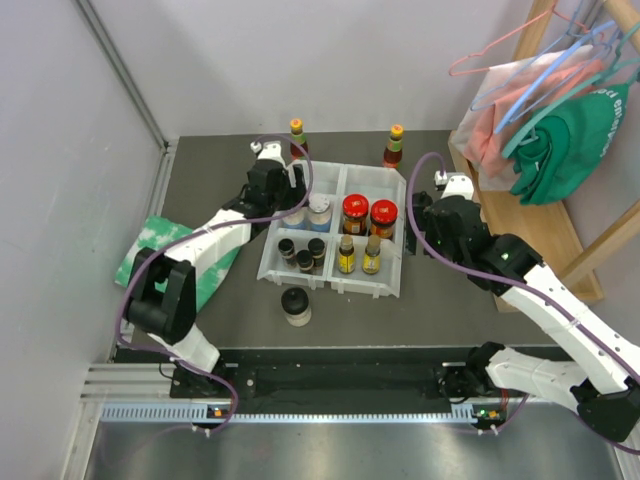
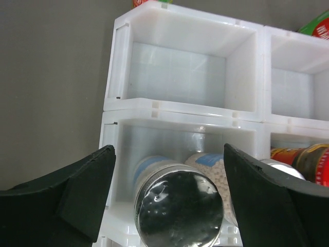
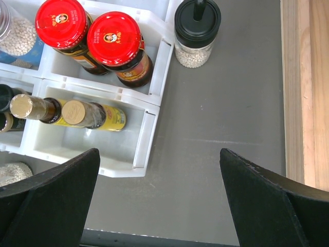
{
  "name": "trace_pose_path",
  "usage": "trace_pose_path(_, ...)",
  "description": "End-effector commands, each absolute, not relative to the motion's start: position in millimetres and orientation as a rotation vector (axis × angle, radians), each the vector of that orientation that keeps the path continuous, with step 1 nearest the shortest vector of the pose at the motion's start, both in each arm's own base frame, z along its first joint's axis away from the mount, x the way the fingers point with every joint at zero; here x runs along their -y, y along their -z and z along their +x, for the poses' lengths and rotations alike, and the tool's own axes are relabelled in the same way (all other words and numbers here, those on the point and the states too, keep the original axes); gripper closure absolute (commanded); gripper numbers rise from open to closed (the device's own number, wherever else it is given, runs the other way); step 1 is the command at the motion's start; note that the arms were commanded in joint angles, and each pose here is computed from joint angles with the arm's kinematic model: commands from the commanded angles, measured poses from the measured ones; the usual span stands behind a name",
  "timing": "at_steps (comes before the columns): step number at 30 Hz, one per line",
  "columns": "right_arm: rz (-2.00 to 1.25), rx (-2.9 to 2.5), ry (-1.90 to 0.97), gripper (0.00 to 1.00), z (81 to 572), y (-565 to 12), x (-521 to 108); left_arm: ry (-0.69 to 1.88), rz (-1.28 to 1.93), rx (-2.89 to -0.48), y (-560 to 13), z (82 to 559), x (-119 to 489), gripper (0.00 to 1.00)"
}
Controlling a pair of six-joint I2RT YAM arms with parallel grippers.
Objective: Organize the condiment bottles
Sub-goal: Place the bottle in the storage box, then pick up the bottle from the corner of the board.
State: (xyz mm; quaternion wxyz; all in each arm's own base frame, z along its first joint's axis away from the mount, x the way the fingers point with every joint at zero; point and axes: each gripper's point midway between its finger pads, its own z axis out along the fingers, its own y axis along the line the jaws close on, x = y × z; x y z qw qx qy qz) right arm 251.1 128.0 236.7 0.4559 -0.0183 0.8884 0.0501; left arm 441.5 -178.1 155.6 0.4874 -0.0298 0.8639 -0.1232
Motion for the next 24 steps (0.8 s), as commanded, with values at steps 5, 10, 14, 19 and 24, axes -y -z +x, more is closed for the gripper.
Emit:
trace_pose_path(5,0.016,-2.144,-0.151,0.01,255.6,-251.3,-122.7,0.312,-0.096,-1.933,-232.2,439.0,167.6,0.02)
trace_pose_path(10,0.030,-2.175,-0.113,0.01,270.6,-243.4,-115.4,0.335,-0.077,-1.857,-269.6,430.8,164.8,0.01)
trace_pose_path(14,0.039,-2.198,-0.078,0.01,292.9,-235.6,-110.2,0.330,-0.080,-1.833,-295.4,420.4,158.2,0.01)
trace_pose_path(19,0.088,-2.226,-0.039,0.01,320.3,-226.3,-105.6,0.283,-0.124,-1.845,-314.2,395.3,137.8,0.01)
trace_pose_path(24,0.134,-2.260,-0.060,0.01,353.0,-209.7,-104.8,0.236,-0.184,-1.827,-321.7,373.2,116.3,0.01)
